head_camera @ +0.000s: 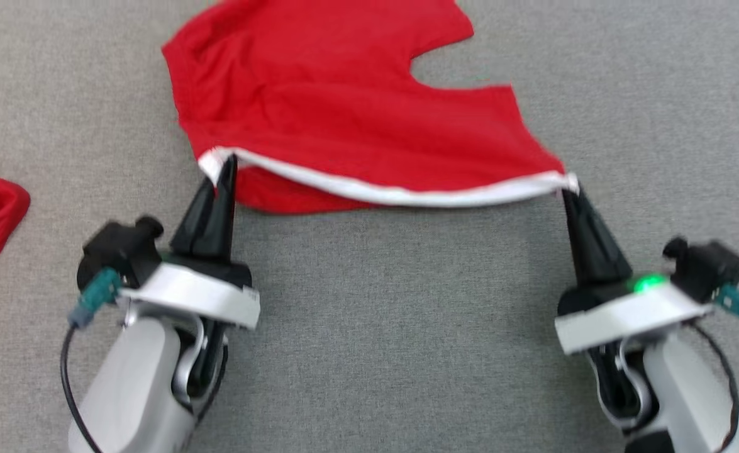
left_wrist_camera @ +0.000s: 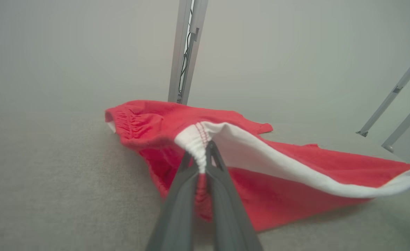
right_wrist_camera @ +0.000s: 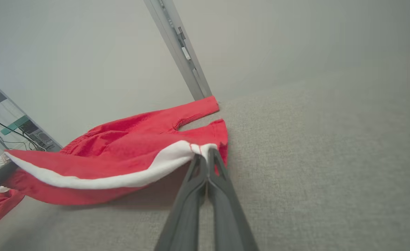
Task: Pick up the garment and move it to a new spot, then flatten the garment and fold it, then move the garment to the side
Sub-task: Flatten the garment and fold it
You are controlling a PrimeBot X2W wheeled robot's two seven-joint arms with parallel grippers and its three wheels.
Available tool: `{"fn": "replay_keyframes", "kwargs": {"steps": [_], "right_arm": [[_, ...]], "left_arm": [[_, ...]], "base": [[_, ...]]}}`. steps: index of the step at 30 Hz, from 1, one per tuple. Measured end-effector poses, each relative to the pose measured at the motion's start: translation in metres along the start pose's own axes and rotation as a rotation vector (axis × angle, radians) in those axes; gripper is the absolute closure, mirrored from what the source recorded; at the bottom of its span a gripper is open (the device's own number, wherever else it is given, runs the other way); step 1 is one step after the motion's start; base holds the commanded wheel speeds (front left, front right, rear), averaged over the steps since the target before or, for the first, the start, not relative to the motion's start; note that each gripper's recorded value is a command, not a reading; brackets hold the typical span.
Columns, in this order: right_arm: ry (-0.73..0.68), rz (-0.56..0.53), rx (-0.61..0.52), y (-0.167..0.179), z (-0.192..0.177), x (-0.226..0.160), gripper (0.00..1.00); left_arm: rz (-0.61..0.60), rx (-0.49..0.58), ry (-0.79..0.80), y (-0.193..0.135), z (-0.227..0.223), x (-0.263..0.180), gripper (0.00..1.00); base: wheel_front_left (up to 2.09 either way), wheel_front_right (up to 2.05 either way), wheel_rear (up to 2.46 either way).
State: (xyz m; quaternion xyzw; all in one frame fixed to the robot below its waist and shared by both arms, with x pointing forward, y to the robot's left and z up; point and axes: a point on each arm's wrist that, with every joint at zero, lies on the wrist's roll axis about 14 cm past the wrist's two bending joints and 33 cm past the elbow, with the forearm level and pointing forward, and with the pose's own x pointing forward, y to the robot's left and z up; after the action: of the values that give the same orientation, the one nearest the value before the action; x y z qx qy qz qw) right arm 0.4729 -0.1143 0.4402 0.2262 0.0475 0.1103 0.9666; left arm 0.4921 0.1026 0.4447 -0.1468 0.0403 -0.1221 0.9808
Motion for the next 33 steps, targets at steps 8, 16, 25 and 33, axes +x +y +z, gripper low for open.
{"fn": "replay_keyframes", "kwargs": {"steps": [8, 16, 25, 33], "right_arm": [[0.042, -0.043, 0.007, 0.006, -0.014, -0.067, 1.0], [0.057, -0.098, 0.05, 0.015, -0.013, -0.12, 1.0], [0.056, -0.077, 0.025, 0.032, 0.004, -0.147, 1.0], [0.046, -0.067, -0.027, 0.03, 0.016, -0.137, 1.0]], "left_arm": [[-0.019, 0.019, 0.085, -0.013, -0.013, -0.056, 1.0], [-0.01, 0.025, 0.2, -0.019, -0.019, -0.113, 1.0], [0.001, 0.029, 0.25, -0.027, -0.006, -0.147, 1.0], [0.036, -0.002, 0.232, -0.027, 0.002, -0.143, 1.0]], "base": [[0.0, 0.0, 0.0], [0.0, 0.0, 0.0], [0.0, 0.0, 0.0], [0.0, 0.0, 0.0]]}}
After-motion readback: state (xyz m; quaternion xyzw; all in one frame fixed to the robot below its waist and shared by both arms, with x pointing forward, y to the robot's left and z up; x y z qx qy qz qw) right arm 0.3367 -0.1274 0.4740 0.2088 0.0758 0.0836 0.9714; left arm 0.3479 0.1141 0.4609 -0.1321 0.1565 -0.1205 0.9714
